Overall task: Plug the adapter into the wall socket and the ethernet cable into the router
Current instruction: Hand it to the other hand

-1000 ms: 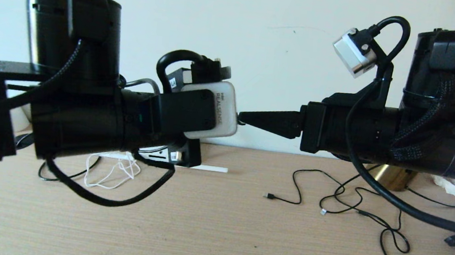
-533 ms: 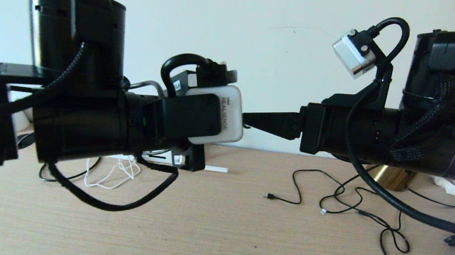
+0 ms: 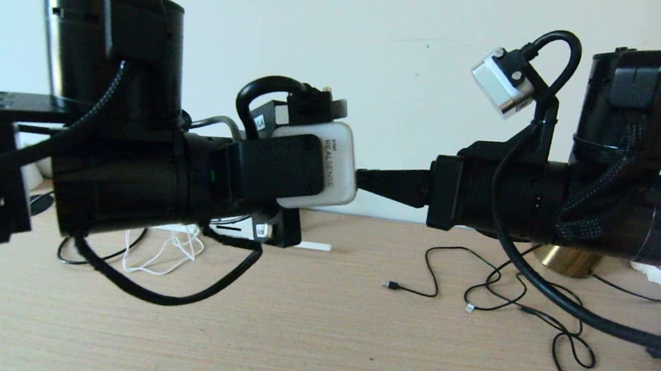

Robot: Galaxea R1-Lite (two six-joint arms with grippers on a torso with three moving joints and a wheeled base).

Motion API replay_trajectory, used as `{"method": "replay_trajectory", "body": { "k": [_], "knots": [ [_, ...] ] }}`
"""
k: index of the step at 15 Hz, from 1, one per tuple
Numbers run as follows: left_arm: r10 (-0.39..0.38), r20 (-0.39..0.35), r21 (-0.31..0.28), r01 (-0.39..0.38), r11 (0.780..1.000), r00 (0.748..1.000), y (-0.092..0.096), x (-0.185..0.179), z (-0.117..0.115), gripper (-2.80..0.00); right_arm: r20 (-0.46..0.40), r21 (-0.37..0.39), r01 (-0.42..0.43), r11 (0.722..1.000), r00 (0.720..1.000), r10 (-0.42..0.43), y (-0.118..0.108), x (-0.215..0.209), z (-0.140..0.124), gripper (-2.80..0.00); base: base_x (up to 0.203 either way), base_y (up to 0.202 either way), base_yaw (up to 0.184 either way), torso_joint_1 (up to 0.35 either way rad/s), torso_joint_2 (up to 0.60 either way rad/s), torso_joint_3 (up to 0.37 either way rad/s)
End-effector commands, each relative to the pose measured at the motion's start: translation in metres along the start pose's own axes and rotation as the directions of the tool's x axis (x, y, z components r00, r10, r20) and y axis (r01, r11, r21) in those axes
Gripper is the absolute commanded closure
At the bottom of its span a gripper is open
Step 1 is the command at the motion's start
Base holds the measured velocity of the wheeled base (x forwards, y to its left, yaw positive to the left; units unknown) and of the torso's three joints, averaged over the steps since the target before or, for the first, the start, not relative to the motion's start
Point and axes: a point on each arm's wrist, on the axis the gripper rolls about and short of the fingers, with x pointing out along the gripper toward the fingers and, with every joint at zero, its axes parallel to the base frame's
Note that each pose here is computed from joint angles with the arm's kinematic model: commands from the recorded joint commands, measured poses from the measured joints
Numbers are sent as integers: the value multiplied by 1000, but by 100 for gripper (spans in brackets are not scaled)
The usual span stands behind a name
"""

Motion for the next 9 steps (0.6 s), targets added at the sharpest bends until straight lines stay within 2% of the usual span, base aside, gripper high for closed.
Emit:
{"method": "replay_trajectory", "body": {
  "k": [1, 9],
  "knots": [
    [-2, 0, 6, 2, 1000, 1000, -1, 1, 0, 0, 0, -1, -5, 1000, 1000, 5, 1, 0, 0, 0, 0, 0, 0, 0, 0, 0],
    [-22, -1, 6, 22, 1000, 1000, -7, 4, -1, 0, -8, 5, -4, 1000, 1000, 4, 0, 1, -3, 0, 0, 0, 0, 0, 0, 0]
  ]
}}
